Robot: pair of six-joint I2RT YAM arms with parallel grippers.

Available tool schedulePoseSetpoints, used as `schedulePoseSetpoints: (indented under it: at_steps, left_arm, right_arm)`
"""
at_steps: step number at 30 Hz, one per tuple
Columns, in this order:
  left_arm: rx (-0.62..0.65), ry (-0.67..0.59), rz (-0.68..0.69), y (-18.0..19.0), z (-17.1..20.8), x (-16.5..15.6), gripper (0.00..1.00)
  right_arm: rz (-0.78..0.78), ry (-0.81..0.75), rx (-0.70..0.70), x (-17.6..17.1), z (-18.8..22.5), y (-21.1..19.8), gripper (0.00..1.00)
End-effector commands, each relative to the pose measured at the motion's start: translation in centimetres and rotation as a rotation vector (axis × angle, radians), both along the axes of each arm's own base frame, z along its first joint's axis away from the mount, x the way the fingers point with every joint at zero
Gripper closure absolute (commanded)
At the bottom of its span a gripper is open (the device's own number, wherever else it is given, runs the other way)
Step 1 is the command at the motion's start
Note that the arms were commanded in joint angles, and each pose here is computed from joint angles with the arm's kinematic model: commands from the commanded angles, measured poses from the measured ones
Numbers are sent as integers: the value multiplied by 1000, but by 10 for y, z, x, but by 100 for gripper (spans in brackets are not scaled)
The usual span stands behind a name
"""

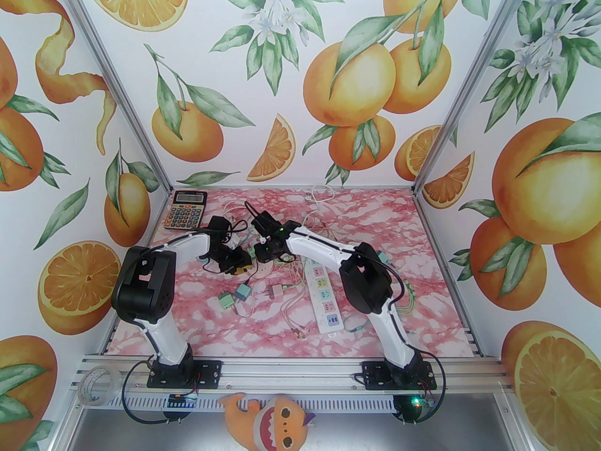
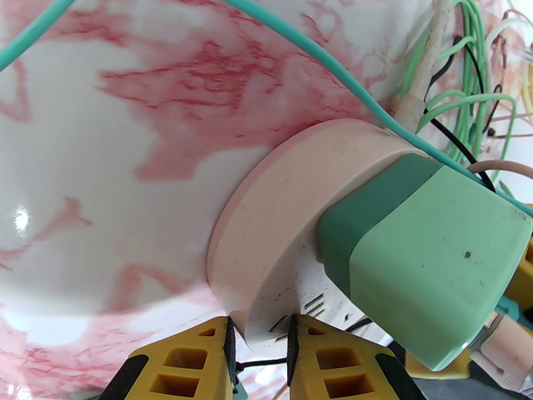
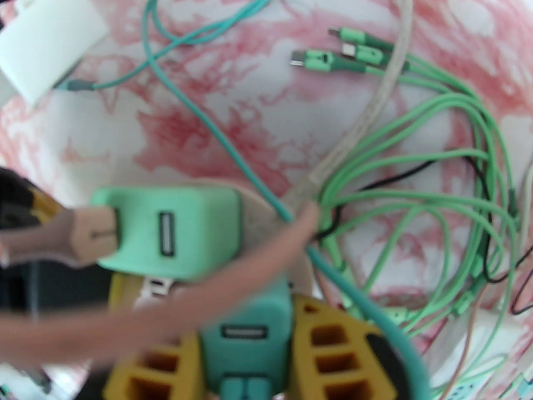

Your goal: Pull the plug off the socket

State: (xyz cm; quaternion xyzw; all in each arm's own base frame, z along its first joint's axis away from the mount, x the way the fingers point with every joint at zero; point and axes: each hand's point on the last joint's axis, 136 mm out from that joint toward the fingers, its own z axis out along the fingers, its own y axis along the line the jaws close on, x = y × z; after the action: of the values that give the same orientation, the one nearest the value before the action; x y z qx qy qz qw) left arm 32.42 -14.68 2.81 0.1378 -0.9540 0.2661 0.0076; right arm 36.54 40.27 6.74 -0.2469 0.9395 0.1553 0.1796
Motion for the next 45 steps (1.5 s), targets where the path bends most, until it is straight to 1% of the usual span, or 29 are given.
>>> schedulePoseSetpoints:
  at_steps: [1, 5, 6, 8, 12, 16, 18, 22, 29, 31, 34, 37, 41, 45]
  left_arm:
    - [288, 160, -12, 42, -64, -38, 74]
    - [310, 182, -24, 42, -68, -40, 75]
    - [317, 188, -26, 43, -70, -41, 75]
    - [317, 199, -25, 43, -73, -42, 78]
    - [324, 205, -29, 43, -74, -43, 79]
    - [329, 207, -30, 43, -74, -43, 79]
    - [327, 208, -31, 43, -74, -44, 79]
    - [330, 210, -34, 42, -75, -45, 79]
    - [340, 216, -40, 42, -76, -47, 79]
    - [339, 216, -40, 42, -77, -48, 79]
    - [336, 214, -40, 40, -77, -47, 79]
    - [337, 213, -41, 39, -77, -47, 79]
    - [336, 214, -42, 38, -77, -46, 79]
    - [336, 218, -45, 38, -78, -46, 79]
  right_arm:
    - [24, 27, 126, -14, 44, 13, 84]
    - [68, -25, 58, -25, 42, 19, 84]
    - [91, -44, 32, -31, 42, 22, 84]
    - [133, -79, -22, -42, 38, 29, 84]
    - [222, -122, -118, -66, 29, 41, 84]
    - [260, -139, -159, -78, 22, 45, 84]
    - [254, -138, -160, -78, 22, 44, 84]
    - [212, -118, -111, -68, 29, 40, 85]
    - [48, 8, 125, -30, 51, 18, 85]
    - [22, 28, 172, -24, 55, 15, 85]
    - [19, 26, 184, -21, 57, 14, 85]
    - [51, -2, 128, -26, 53, 17, 85]
    - [148, -81, -21, -44, 43, 29, 85]
    - [237, -136, -139, -63, 31, 39, 85]
